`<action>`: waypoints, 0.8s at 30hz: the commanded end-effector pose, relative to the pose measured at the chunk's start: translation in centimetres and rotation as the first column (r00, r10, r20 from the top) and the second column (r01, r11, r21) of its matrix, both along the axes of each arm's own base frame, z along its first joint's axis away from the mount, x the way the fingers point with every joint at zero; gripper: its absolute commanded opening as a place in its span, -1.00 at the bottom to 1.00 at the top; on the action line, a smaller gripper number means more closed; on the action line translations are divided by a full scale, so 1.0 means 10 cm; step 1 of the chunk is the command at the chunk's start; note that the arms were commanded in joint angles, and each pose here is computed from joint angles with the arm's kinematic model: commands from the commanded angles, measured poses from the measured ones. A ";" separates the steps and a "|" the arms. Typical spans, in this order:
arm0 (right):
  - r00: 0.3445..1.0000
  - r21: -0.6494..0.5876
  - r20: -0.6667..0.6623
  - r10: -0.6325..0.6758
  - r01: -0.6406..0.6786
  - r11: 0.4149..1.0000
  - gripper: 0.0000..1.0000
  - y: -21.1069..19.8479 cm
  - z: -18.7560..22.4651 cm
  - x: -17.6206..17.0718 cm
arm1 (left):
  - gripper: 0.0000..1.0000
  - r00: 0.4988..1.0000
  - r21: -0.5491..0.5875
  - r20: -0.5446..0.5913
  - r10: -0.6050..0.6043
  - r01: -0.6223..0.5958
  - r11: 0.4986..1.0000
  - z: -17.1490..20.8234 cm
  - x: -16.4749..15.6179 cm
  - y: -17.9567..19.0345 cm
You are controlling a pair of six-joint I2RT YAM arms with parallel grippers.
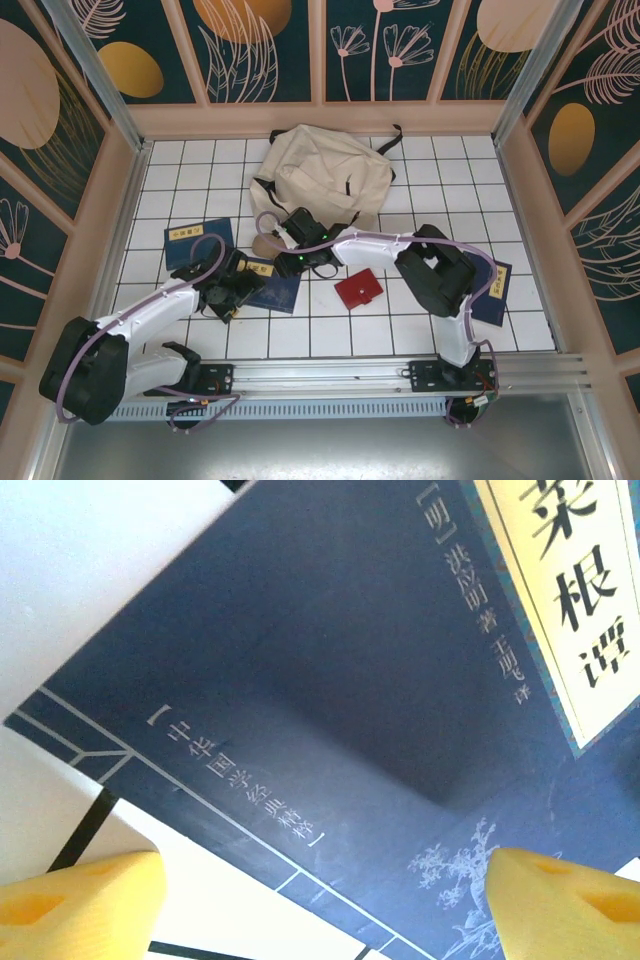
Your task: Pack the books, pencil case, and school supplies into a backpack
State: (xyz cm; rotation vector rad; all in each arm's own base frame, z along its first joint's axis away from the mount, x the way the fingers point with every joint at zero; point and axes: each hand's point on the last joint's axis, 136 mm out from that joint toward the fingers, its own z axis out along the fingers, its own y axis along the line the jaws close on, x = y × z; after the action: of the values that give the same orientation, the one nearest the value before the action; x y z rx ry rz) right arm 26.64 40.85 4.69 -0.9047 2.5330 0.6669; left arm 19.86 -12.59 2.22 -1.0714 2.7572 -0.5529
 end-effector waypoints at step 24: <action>0.978 -0.147 -0.208 0.013 -0.045 0.988 -0.24 -0.30 -0.62 -0.30 | 0.05 0.972 -0.101 0.235 0.027 -0.003 0.995 0.26 0.53 -0.09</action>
State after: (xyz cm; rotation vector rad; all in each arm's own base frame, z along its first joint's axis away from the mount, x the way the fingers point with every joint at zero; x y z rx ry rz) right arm 27.07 41.42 3.81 -0.9370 2.5543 0.6849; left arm 22.70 -12.46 2.72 -1.0761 2.6495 -0.6464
